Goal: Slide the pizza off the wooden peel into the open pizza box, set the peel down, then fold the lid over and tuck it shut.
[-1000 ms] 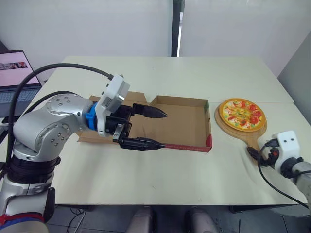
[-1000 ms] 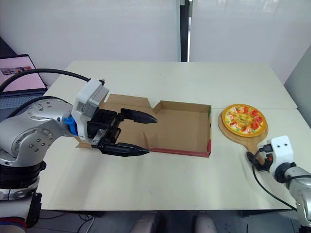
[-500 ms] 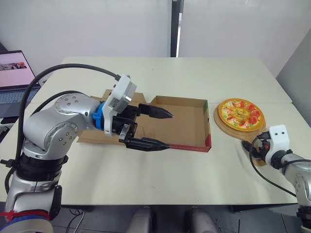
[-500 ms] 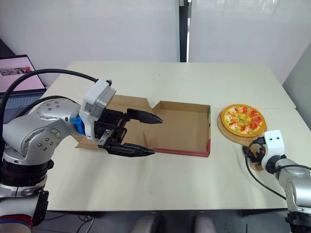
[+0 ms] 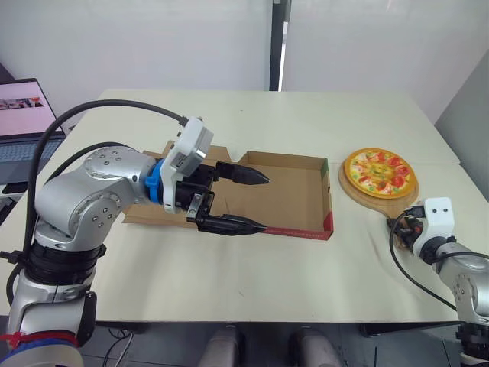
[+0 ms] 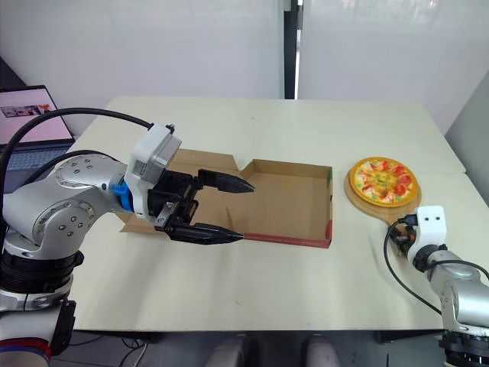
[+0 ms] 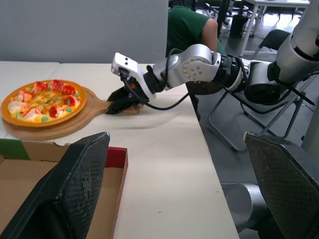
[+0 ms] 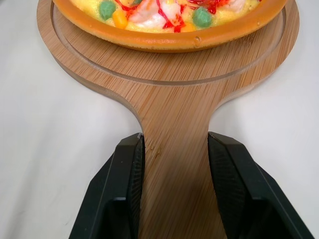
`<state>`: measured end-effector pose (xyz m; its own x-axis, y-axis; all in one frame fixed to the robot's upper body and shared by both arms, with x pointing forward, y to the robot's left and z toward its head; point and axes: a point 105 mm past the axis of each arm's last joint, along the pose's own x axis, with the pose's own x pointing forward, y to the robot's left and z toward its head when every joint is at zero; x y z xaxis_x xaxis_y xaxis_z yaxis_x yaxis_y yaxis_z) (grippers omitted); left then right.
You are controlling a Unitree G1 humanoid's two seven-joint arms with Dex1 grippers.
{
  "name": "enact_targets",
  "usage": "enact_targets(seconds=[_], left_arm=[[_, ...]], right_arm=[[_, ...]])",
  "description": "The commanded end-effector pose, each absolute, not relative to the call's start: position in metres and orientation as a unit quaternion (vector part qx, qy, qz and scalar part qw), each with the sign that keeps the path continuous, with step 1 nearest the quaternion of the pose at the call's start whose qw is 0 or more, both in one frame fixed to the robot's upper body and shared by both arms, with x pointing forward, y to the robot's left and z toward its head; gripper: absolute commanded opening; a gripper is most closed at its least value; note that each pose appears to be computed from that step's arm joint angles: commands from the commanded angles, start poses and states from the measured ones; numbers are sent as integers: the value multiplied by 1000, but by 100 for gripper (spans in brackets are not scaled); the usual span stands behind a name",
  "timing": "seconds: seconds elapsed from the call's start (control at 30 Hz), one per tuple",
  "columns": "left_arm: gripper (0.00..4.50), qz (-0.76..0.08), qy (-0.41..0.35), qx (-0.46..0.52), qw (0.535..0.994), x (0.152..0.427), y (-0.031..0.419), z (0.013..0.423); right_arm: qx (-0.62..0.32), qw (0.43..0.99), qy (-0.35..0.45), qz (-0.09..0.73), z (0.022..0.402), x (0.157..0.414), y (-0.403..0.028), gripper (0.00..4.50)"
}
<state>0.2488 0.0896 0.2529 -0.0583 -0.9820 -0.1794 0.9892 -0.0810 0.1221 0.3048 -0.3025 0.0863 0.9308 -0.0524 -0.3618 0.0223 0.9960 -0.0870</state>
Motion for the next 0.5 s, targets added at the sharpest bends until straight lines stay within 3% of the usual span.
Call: enact_targets(seconds=[0.03,0.3,0.5], left_arm=[[450,-718,-10,122,685,249,94,268],[450,-707,-4,124,696,250,100,267],[450,-659,7,127,741,257,120,266]], right_arm=[[-69,990,119,-39,123,308,-316,163],[-120,989,89,18,172,309,-306,163],[-169,976,71,118,216,311,-275,163]])
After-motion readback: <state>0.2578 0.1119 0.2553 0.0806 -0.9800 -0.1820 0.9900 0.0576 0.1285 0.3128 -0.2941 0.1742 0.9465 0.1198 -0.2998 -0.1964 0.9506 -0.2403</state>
